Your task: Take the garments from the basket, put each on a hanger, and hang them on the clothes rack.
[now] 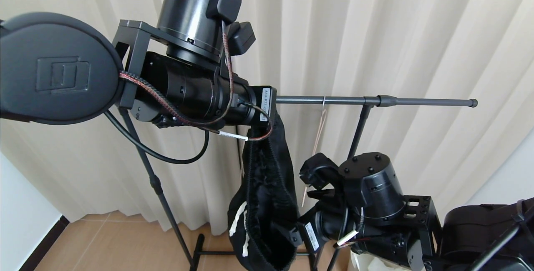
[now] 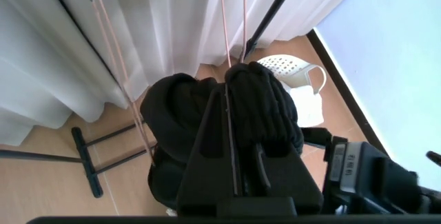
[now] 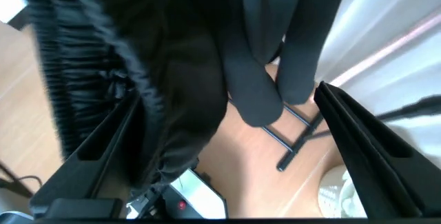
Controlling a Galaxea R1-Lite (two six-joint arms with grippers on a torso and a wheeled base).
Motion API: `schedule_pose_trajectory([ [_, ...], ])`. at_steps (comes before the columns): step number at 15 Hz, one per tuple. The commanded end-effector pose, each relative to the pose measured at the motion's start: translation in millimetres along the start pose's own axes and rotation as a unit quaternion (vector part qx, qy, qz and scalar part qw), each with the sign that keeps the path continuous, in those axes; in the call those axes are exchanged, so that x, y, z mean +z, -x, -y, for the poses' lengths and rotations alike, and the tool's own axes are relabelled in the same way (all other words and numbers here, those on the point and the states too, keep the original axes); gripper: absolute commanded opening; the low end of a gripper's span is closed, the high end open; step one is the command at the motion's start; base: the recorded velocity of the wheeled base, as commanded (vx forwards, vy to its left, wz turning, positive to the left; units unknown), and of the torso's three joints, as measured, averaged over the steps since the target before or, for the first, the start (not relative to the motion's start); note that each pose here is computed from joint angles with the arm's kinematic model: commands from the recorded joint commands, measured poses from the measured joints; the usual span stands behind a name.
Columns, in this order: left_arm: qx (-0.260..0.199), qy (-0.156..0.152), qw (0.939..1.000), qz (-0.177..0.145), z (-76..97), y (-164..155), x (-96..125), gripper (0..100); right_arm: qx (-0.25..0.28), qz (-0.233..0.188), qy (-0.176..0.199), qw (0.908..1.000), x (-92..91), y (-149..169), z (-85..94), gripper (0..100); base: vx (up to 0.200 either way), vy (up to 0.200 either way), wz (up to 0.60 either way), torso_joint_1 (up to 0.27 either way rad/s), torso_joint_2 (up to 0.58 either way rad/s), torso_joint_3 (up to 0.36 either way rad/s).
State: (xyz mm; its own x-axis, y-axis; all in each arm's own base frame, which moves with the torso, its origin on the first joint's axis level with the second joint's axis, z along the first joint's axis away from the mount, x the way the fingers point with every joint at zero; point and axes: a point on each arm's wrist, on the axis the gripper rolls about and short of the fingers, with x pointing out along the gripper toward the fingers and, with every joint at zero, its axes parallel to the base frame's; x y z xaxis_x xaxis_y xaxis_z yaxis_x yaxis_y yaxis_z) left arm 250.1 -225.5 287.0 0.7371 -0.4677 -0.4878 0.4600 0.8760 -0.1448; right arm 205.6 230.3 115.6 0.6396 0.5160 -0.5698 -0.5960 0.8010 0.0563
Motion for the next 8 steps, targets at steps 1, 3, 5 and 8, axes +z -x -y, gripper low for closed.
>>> schedule_pose_trajectory([
  [1,0.0,0.0,1.0,0.001,-0.3,1,0,0,-0.003,-0.01,-0.001,0.9999,-4.8,-5,0.5,0,0.0,0.0,0.0,0.0,0.0,0.0],
  [3,0.001,0.0,1.0,0.0,-0.8,1,0,0,-0.009,-0.003,-0.013,0.9999,-2.8,1,4.4,0,0.0,0.0,0.0,0.0,0.0,0.0],
  [5,0.001,0.0,1.0,-0.004,-1.1,0,-2,0,-0.022,0.019,-0.027,0.9992,4.8,15,16.7,0,0.0,0.0,0.0,0.0,0.0,0.0],
  [8,0.007,-0.003,0.9997,-0.023,-3.9,-6,-10,0,-0.059,0.054,-0.056,0.9952,17.4,33,46.9,0,0.0,0.0,0.0,0.0,0.0,0.0],
])
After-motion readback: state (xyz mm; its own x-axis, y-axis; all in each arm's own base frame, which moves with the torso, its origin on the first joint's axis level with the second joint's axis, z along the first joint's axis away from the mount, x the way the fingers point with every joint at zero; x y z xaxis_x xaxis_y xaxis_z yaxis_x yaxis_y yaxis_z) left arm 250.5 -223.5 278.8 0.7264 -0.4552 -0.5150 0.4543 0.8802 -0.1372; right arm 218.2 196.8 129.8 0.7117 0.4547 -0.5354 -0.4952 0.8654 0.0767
